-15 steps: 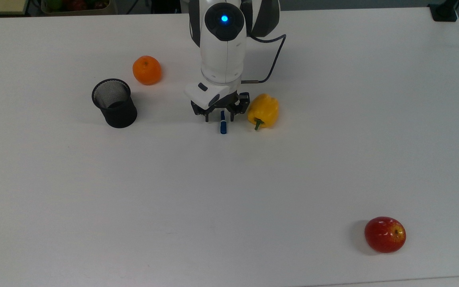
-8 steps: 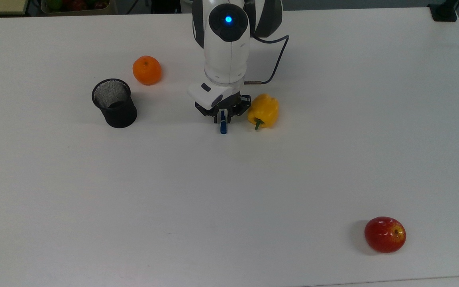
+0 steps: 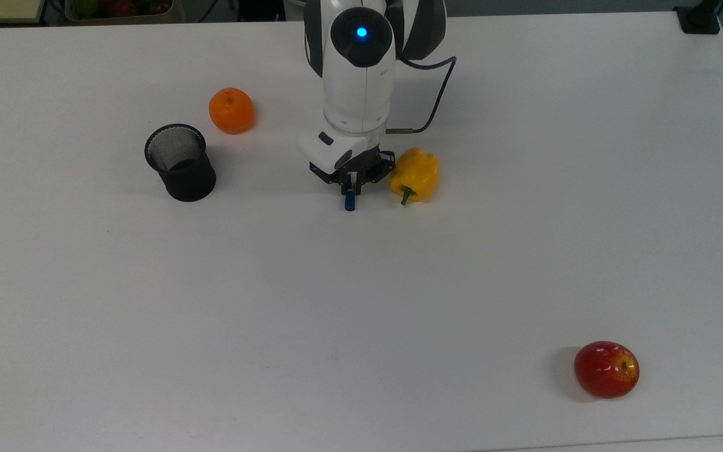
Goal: Place marker
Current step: 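Lift the marker and carry it over the black mesh pen cup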
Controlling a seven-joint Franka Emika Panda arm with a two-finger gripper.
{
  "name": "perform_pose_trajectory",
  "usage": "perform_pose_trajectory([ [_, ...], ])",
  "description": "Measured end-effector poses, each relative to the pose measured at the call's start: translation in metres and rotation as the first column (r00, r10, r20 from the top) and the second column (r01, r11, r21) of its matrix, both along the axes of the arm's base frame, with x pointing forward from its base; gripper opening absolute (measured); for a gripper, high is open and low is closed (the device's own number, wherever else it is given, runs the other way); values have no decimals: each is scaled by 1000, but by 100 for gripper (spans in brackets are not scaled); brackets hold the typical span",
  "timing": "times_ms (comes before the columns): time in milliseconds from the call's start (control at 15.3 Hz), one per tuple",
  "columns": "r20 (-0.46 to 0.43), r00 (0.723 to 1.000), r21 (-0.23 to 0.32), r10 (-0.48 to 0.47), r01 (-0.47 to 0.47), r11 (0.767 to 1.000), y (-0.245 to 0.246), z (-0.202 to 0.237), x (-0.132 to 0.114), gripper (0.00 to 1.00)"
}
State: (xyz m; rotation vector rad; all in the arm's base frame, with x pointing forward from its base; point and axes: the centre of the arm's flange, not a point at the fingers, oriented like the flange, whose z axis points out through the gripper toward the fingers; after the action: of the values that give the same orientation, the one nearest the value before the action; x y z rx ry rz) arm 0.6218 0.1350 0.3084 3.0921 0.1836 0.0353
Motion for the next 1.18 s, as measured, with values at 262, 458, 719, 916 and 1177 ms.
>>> perform_pose_trajectory([
  [262,1,1000,0,0,0,1000,0,0,0,17],
  [458,9,1000,2,-1,1,1000,0,4,2,17],
  [719,21,1000,3,-10,10,1000,-1,31,7,17],
  [916,29,999,2,-27,27,1000,-8,72,9,17],
  [1177,106,991,21,-77,75,997,-39,131,8,17],
])
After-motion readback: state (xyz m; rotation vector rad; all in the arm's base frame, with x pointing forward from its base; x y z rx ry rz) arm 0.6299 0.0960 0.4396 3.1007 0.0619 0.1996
